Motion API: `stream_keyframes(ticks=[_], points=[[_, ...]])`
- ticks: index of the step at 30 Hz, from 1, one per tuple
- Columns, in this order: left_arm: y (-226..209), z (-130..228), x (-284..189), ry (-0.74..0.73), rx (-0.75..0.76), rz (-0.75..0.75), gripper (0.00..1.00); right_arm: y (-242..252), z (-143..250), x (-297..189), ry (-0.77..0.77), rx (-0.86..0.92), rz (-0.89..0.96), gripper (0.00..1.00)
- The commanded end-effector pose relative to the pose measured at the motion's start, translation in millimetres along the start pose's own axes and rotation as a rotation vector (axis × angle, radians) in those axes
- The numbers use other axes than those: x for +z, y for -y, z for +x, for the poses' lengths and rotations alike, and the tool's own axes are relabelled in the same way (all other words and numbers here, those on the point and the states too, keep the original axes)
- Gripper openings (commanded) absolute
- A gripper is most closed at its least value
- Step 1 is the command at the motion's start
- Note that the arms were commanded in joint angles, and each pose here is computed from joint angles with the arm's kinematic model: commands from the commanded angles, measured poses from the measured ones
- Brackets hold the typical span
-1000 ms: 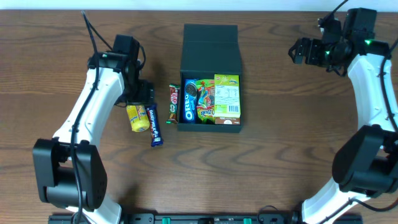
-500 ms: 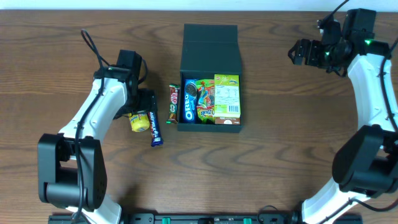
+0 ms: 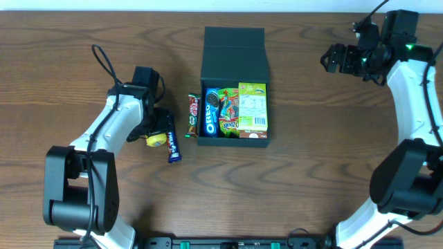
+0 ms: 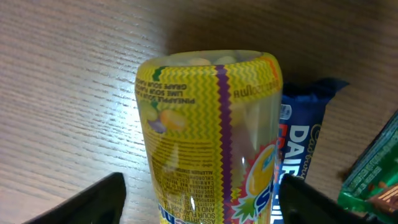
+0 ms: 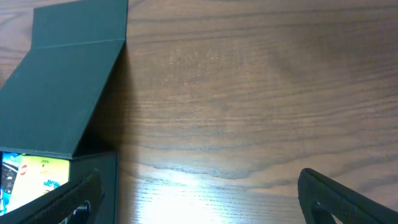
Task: Pack container
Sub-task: 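Grasp the yellow Mentos tube with the left gripper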
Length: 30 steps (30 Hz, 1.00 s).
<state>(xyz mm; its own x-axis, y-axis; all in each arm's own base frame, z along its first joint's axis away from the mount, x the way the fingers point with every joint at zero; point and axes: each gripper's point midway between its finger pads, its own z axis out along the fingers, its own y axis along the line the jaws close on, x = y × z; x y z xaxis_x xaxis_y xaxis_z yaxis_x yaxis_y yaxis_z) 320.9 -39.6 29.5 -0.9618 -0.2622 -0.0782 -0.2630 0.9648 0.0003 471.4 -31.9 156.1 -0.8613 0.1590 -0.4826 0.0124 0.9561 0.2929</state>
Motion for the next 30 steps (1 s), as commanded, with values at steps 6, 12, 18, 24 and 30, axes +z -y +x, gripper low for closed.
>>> stream_keyframes(ticks=[6, 12, 18, 24, 30], points=[[-4.1, 5.7, 11.9, -0.035, -0.004, -0.024, 0.53, -4.9, 5.4, 4.5, -0.024, 0.010, -0.015, 0.99], [-3.1, 2.4, 13.5, -0.022, -0.005, -0.019, 0.54, -4.9, 5.2, 4.5, -0.023, 0.010, -0.015, 0.99], [-2.3, 1.2, 18.3, -0.010, -0.006, -0.013, 0.61, -4.8, 5.1, 4.5, -0.022, 0.009, -0.015, 0.99], [-2.5, 2.0, 22.1, -0.004, -0.006, -0.010, 0.65, -4.8, 2.6, 4.5, -0.012, 0.002, -0.015, 0.99], [-2.9, 0.8, 23.9, 0.003, -0.009, -0.008, 0.56, -4.8, 0.7, 4.5, -0.005, -0.001, -0.015, 0.99]])
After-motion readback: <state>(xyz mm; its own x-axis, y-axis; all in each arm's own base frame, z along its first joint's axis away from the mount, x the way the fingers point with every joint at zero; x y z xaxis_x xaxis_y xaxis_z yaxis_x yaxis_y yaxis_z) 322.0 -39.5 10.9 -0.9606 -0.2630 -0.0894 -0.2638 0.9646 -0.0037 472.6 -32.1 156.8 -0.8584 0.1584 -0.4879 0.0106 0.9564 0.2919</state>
